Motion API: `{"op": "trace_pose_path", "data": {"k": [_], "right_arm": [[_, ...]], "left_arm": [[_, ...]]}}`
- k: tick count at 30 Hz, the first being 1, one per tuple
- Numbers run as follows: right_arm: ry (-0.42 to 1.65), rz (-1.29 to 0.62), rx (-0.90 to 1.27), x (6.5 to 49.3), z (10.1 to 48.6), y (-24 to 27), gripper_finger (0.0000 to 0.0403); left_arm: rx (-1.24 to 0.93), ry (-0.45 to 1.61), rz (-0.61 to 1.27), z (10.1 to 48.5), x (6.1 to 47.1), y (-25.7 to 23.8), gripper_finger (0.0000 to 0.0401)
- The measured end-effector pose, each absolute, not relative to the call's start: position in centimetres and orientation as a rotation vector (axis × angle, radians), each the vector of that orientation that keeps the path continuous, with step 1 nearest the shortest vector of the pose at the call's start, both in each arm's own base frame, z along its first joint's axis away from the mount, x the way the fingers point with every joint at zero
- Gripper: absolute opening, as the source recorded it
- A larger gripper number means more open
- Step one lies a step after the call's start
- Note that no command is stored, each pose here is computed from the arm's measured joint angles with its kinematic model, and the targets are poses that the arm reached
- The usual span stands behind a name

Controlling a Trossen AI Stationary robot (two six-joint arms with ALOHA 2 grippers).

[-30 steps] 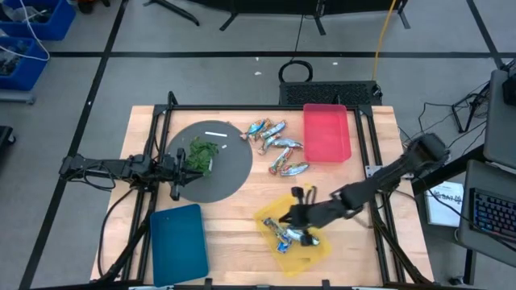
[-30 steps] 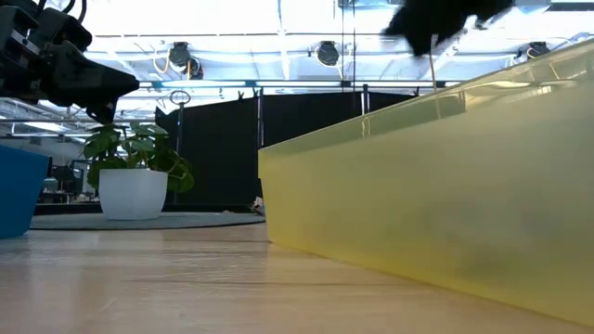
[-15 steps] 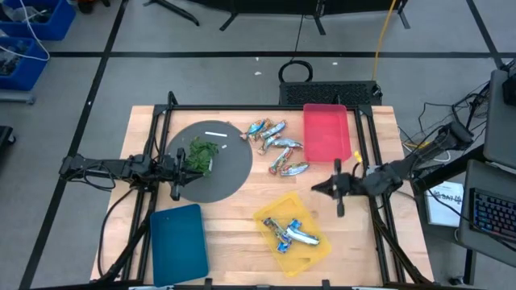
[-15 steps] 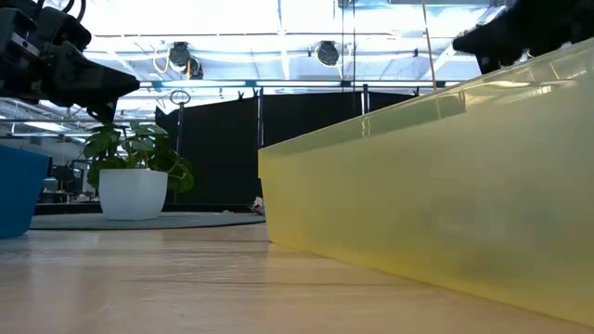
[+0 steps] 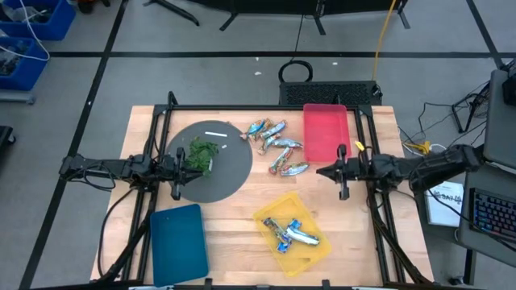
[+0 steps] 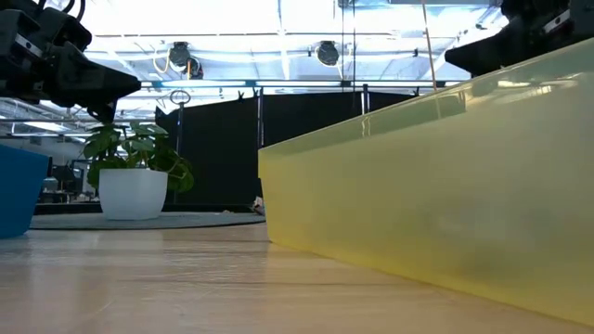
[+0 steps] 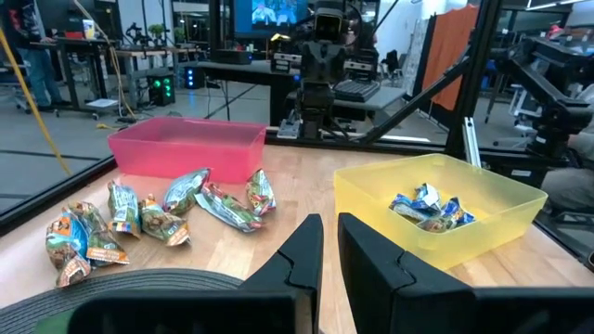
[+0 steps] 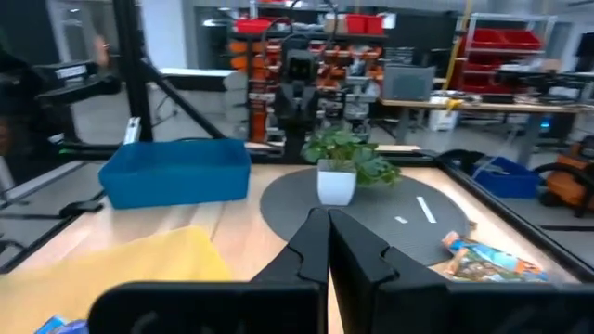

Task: Pick and place Granola Bars by type
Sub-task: Put the yellow snack into the blue bin

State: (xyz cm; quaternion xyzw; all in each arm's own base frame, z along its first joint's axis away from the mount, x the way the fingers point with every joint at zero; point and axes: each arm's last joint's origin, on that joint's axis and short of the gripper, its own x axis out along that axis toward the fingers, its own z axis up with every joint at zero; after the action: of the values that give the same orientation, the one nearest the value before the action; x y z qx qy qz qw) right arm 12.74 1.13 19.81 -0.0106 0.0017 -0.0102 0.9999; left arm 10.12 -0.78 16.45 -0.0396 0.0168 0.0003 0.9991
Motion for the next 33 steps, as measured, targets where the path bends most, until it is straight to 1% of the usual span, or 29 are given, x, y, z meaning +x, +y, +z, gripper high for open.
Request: {"op": "trace_pose_path", "data": {"k": [6,12,15,16,19,24,28,33], "right_arm": [[0.03,0.054,-0.011,12.9,19.5,0.0,0.0],[-0.018,-0.023,-0.038,12.5,17.4,-0.8,0.0],[-0.13,-0.077,-0.034,12.2,18.3,-1.1,0.0],[-0.138,-0.084,-0.027,12.2,18.4,-1.2,0.0],[-0.084,-0.086,0.001,12.3,17.8,-1.3,0.0],[-0.113,-0.088,-0.02,12.2,18.1,-1.3,0.0],[-0.116,-0.081,0.0,12.2,18.1,-1.3,0.0],[-0.097,-0.061,0.033,12.3,17.9,-1.1,0.0004]], "left_arm": [[-0.079,0.033,0.004,16.4,10.1,-0.8,0.0047],[-0.081,0.034,0.004,16.4,10.1,-0.8,0.0047],[-0.083,0.034,0.005,16.4,10.1,-0.8,0.0047],[-0.083,0.034,0.004,16.4,10.1,-0.8,0.0047],[-0.084,0.034,0.002,16.4,10.1,-0.8,0.0047],[-0.09,0.032,0.009,16.5,10.1,-0.8,0.0047],[-0.13,0.014,0.069,16.6,10.2,-0.6,0.0047],[-0.102,0.033,0.112,17.6,10.6,-0.5,0.0047]]}}
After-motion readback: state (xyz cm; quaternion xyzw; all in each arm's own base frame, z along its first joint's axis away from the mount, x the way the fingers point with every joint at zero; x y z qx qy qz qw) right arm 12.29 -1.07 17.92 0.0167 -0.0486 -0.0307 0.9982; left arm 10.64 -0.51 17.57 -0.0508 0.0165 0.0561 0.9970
